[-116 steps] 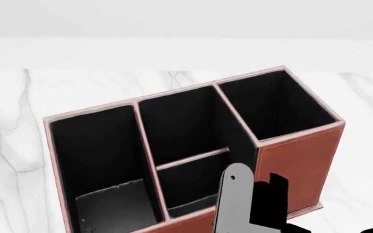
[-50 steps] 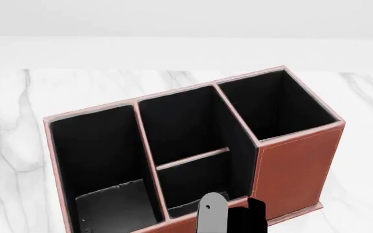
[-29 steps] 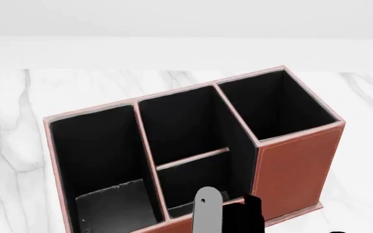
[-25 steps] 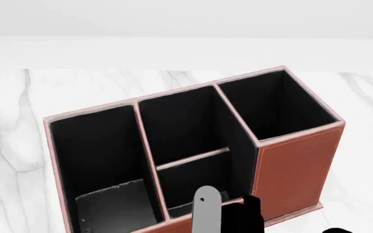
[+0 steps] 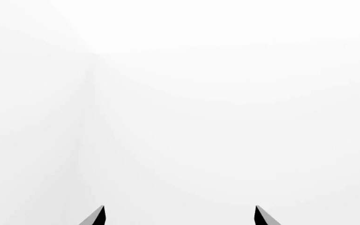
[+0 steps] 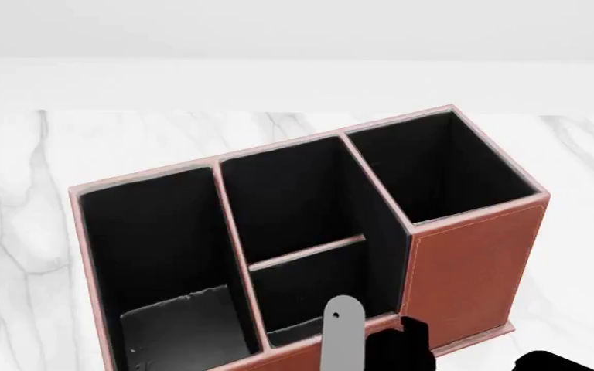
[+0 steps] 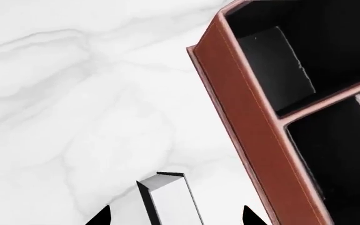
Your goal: Pick up the book and place it in the front compartment of the caddy.
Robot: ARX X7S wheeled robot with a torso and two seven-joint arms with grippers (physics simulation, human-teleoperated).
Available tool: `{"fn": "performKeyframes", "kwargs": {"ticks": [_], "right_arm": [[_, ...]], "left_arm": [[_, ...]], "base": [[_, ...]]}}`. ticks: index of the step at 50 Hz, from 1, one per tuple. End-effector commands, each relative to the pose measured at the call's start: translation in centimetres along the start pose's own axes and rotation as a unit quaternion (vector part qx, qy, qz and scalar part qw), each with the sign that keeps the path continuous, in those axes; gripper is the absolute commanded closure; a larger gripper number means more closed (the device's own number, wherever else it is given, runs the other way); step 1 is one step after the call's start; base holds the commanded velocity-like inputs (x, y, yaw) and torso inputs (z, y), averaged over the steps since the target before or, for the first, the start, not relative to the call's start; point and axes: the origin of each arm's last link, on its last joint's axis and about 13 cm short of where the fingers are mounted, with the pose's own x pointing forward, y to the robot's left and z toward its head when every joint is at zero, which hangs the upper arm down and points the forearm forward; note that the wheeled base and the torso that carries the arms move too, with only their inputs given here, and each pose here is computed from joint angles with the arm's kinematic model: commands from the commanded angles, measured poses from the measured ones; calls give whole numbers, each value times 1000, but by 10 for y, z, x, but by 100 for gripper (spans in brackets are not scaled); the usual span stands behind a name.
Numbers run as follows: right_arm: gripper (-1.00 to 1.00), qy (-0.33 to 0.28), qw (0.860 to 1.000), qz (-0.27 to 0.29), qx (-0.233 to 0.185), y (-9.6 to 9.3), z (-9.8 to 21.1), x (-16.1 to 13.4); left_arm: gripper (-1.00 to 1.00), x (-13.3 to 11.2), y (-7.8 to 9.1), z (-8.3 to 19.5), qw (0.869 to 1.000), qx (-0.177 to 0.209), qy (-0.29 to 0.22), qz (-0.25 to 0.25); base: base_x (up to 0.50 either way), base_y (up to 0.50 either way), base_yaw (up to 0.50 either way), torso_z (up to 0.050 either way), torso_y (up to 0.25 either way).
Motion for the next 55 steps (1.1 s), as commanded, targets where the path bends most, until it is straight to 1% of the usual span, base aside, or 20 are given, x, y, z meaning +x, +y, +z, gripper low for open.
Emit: {"fn": "performKeyframes", "kwargs": {"ticks": [1, 9, 16, 30, 41, 55], "right_arm": [[-100, 1, 1000, 2, 7, -7, -1, -1], [-100, 8, 1000, 10, 13, -14, -3, 2], [-100, 19, 999, 29, 10, -23, -2, 8], [-100, 29, 998, 56, 9, -35, -2, 20], [-100, 40, 996, 78, 9, -38, -3, 30], [-100, 44, 995, 90, 9, -40, -4, 37]], "left_arm": [[-100, 2, 1, 0, 1000, -7, -10, 3], [-100, 2, 2, 0, 1000, -6, -10, 5], [-100, 2, 2, 0, 1000, -6, -11, 5], [-100, 0, 2, 0, 1000, -6, -9, 6], [-100, 0, 2, -1, 1000, -5, -9, 6], [-100, -1, 4, 1, 1000, -3, -9, 9]], "base": [[0, 0, 0, 0, 0], [0, 0, 0, 0, 0], [0, 0, 0, 0, 0], [0, 0, 0, 0, 0], [0, 0, 0, 0, 0], [0, 0, 0, 0, 0]]}}
